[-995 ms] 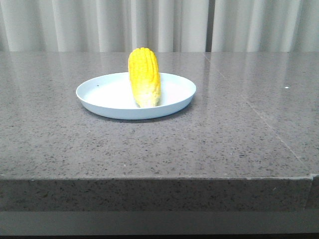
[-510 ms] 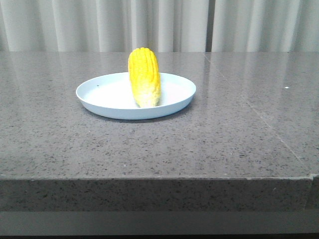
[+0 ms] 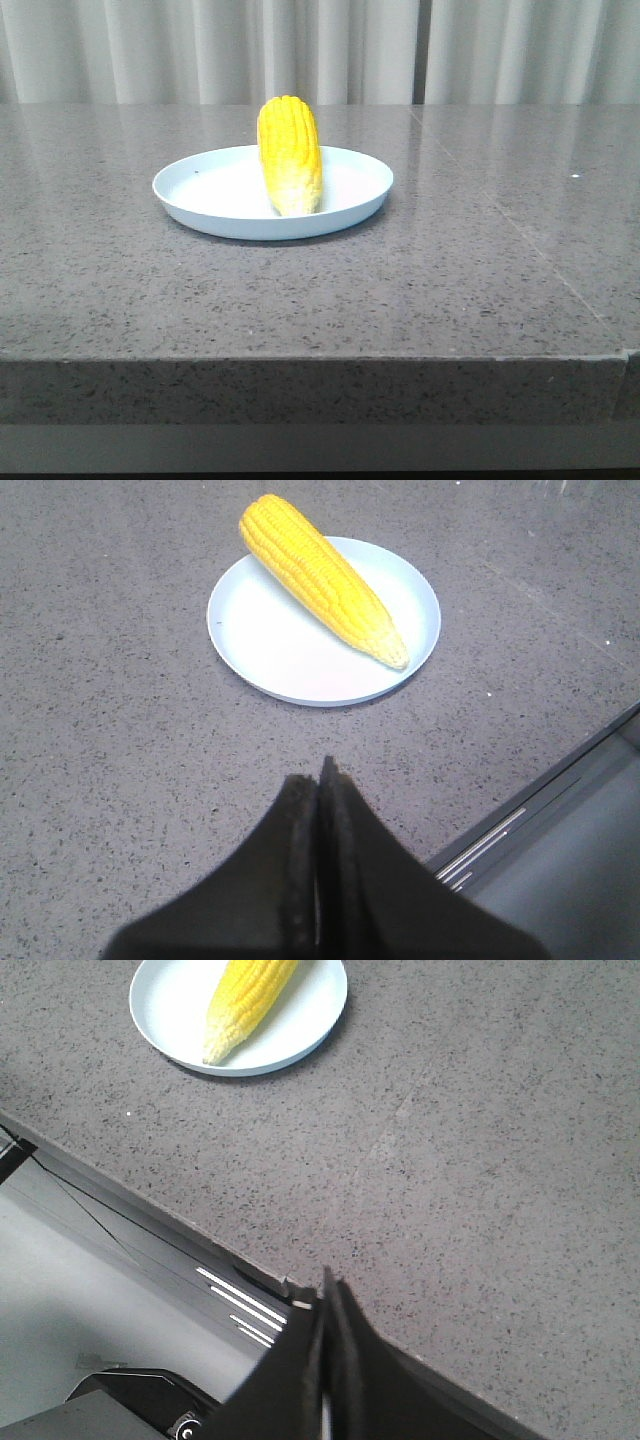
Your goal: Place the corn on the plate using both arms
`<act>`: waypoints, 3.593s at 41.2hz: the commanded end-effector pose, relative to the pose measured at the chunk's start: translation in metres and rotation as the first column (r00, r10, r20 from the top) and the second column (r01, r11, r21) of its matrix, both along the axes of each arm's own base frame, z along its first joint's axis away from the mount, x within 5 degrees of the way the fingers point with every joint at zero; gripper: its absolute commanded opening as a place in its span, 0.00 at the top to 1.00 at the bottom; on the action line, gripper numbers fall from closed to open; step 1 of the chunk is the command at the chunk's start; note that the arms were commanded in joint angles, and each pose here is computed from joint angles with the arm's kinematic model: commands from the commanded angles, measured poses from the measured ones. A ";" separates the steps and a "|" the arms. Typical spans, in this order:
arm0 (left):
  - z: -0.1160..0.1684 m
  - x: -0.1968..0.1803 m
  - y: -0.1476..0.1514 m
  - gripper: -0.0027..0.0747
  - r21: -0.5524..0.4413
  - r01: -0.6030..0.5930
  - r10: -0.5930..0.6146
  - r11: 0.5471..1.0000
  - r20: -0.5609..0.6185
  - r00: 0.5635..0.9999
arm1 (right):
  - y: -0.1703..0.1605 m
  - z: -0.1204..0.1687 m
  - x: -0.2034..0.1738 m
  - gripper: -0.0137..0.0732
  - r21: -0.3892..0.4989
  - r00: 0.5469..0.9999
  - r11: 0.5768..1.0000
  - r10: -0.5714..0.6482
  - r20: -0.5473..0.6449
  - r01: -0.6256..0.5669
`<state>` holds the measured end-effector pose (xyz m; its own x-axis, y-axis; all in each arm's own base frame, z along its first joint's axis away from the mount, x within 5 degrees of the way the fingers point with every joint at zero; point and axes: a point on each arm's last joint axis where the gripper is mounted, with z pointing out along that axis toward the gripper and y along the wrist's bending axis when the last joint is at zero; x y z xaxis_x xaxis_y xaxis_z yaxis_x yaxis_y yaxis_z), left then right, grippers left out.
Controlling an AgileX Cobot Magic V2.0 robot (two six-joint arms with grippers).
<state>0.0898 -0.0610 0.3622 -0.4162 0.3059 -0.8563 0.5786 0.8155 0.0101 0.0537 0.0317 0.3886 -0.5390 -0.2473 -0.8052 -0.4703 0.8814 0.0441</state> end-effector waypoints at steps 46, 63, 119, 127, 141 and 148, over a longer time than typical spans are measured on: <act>-0.142 -0.038 0.064 0.99 -0.326 -0.512 0.606 0.795 0.456 0.651 | 0.001 0.009 0.003 0.92 0.031 0.998 0.999 -0.010 0.064 0.008; -0.157 -0.034 0.059 0.99 -0.324 -0.436 0.543 0.840 0.497 0.677 | 0.001 0.009 0.003 0.92 0.031 0.998 0.999 -0.010 0.063 0.008; -0.156 -0.034 0.059 0.99 -0.326 -0.431 0.540 0.841 0.507 0.671 | 0.001 0.009 0.003 0.92 0.031 0.998 0.999 -0.010 0.063 0.008; -0.156 -0.034 0.059 0.99 -0.326 -0.431 0.540 0.841 0.507 0.671 | -0.003 0.003 0.000 0.92 0.046 0.995 0.998 -0.039 0.093 0.035; -0.156 -0.034 0.059 0.99 -0.326 -0.431 0.540 0.841 0.507 0.671 | -0.024 -0.065 -0.008 0.92 0.243 0.812 0.921 -0.384 0.439 0.304; -0.156 -0.034 0.059 0.99 -0.326 -0.431 0.540 0.841 0.507 0.671 | -0.028 -0.107 -0.007 0.92 0.296 0.723 0.895 -0.445 0.529 0.334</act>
<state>0.0564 -0.0010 0.2050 0.0240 0.0469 -0.9986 0.0195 0.9987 0.0474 0.0466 0.0059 0.2781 -0.1559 0.0342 -0.9872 -0.0966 0.9941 0.0497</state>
